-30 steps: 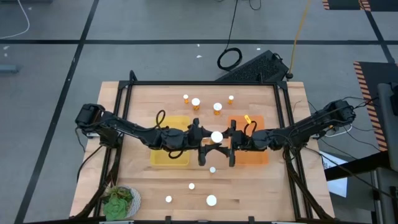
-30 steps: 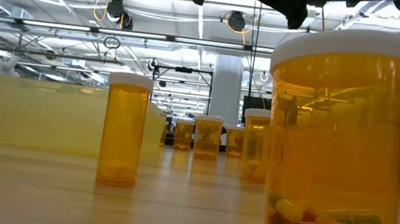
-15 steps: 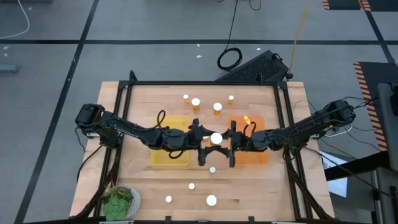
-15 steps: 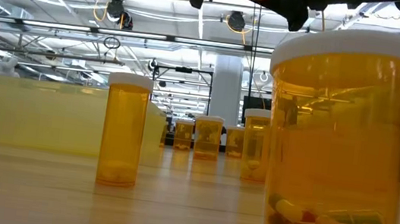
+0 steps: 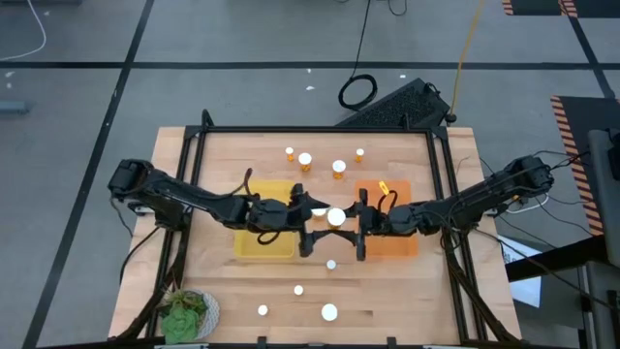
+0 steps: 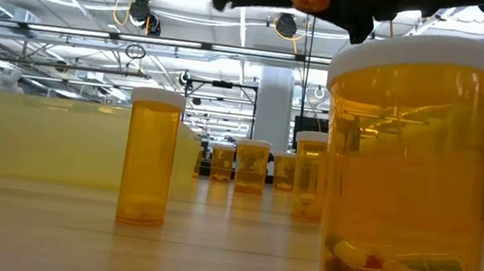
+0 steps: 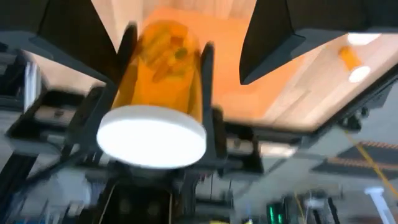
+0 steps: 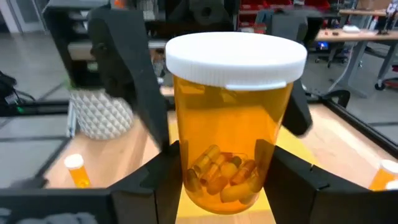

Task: Pick and place medicine bottles into bin by pill shape (circle, oval)
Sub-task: Put the large orange pill bottle into the yellow bin

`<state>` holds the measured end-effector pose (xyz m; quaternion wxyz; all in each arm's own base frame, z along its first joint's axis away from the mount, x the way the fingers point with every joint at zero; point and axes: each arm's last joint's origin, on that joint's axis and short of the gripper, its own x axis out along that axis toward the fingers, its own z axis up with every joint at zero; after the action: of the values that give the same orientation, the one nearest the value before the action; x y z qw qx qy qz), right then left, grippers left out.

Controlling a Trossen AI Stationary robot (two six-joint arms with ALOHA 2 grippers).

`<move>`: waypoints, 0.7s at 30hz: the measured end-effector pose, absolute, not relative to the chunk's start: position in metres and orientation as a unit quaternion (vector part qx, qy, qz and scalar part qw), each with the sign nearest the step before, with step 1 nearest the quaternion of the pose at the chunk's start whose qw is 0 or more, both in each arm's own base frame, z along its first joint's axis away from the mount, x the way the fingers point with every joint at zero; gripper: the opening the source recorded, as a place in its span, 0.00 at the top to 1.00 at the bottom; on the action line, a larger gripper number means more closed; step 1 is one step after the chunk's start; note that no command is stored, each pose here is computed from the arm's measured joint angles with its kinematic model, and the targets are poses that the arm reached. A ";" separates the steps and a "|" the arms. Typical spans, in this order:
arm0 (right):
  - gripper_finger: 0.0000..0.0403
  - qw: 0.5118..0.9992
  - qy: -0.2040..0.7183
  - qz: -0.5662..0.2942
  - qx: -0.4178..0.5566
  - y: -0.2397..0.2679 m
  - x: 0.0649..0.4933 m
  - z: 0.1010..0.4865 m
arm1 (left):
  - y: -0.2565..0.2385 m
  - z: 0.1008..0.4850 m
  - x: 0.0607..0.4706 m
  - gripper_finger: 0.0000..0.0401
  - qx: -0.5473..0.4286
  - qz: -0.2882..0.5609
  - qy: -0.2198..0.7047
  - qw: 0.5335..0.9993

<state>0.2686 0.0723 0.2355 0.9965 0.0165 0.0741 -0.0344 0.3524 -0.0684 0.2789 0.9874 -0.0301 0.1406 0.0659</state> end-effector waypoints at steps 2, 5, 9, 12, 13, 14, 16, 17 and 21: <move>0.55 0.996 0.081 -0.037 0.018 0.071 0.268 0.234 | -0.068 0.280 0.349 0.19 -0.039 0.063 0.152 0.986; 0.55 0.995 0.092 -0.042 0.027 0.069 0.269 0.232 | -0.065 0.282 0.336 0.19 -0.042 0.067 0.194 0.978; 0.55 0.992 0.111 -0.048 0.027 0.066 0.268 0.228 | -0.064 0.291 0.323 0.19 -0.048 0.073 0.211 0.974; 0.55 0.990 0.129 -0.052 0.027 0.065 0.268 0.224 | -0.061 0.304 0.315 0.19 -0.055 0.109 0.190 0.974; 0.55 0.990 0.132 -0.052 0.028 0.065 0.268 0.224 | -0.060 0.305 0.307 0.19 -0.054 0.136 0.197 0.969; 0.55 0.989 0.135 -0.053 0.031 0.065 0.268 0.223 | -0.059 0.311 0.306 0.19 -0.062 0.157 0.187 0.968; 0.55 0.987 0.147 -0.055 0.031 0.065 0.268 0.220 | -0.057 0.326 0.302 0.19 -0.064 0.167 0.181 0.967; 0.55 0.987 0.150 -0.056 0.034 0.065 0.268 0.218 | -0.057 0.327 0.299 0.19 -0.054 0.168 0.203 0.963; 0.55 0.984 0.165 -0.059 0.041 0.065 0.268 0.214 | -0.061 0.347 0.310 0.19 -0.042 0.123 0.212 0.969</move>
<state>0.2684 0.0652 0.2135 0.9837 0.0414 0.1650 -0.0588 0.3096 -0.0606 0.3473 0.9686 -0.0417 0.2118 0.1235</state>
